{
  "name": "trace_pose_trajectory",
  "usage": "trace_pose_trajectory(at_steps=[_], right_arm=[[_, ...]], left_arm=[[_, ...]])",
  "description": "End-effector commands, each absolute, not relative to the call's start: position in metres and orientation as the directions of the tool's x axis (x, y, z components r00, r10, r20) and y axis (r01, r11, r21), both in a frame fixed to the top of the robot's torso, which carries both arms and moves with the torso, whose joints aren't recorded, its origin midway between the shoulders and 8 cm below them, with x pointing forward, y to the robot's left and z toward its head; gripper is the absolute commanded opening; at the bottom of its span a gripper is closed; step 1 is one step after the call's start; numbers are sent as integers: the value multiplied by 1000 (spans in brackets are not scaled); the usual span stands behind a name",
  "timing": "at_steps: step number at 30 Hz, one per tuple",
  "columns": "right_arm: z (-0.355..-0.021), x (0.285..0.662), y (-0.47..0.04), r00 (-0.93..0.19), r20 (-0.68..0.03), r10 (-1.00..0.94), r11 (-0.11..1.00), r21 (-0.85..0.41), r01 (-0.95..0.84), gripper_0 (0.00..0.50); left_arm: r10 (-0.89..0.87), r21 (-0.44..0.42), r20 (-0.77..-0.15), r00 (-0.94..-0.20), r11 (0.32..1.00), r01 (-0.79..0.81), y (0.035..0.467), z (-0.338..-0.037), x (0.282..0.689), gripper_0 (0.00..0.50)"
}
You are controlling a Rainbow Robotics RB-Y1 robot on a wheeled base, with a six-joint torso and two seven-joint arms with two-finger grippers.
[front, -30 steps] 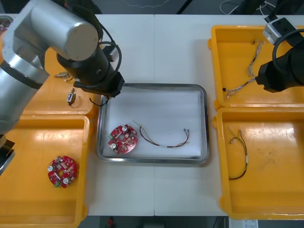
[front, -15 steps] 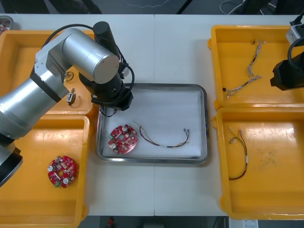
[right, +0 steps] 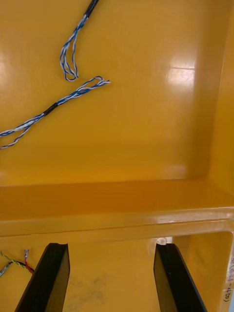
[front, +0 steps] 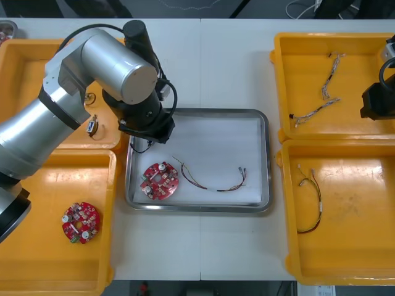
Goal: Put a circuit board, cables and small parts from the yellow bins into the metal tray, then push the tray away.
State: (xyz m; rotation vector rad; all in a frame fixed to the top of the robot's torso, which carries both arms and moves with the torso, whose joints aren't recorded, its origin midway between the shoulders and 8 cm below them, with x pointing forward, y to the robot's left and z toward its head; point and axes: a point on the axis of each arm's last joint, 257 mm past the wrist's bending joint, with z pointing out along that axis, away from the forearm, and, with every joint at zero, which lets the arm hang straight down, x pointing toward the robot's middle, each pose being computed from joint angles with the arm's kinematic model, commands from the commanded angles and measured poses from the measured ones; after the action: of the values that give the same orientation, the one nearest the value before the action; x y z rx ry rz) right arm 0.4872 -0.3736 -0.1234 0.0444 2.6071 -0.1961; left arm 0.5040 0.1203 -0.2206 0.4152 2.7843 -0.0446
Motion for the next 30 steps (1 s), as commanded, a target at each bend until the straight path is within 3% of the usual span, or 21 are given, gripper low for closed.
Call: trace_pose_trajectory(at_steps=[1,12,17,24,30], right_arm=[[-86,506,-383,-825,-557,95,983,-76,165,500],[-86,524,-379,-810,-520,269,955,33,296,500],[-74,551,-376,-784,-527,328,938,80,338,500],[-62,582,-368,-755,-536,378,920,128,370,500],[-60,610,-361,-719,-564,406,908,162,386,500]], left_arm=[[158,-62,-411,-898,978,201,96,-149,506,500],[43,-154,-483,-875,979,134,127,-78,507,500],[-104,-216,-547,-831,976,20,171,-43,528,500],[-259,-248,-538,-803,958,-142,228,-35,544,500],[-414,-284,-482,-773,908,-309,279,-45,552,500]])
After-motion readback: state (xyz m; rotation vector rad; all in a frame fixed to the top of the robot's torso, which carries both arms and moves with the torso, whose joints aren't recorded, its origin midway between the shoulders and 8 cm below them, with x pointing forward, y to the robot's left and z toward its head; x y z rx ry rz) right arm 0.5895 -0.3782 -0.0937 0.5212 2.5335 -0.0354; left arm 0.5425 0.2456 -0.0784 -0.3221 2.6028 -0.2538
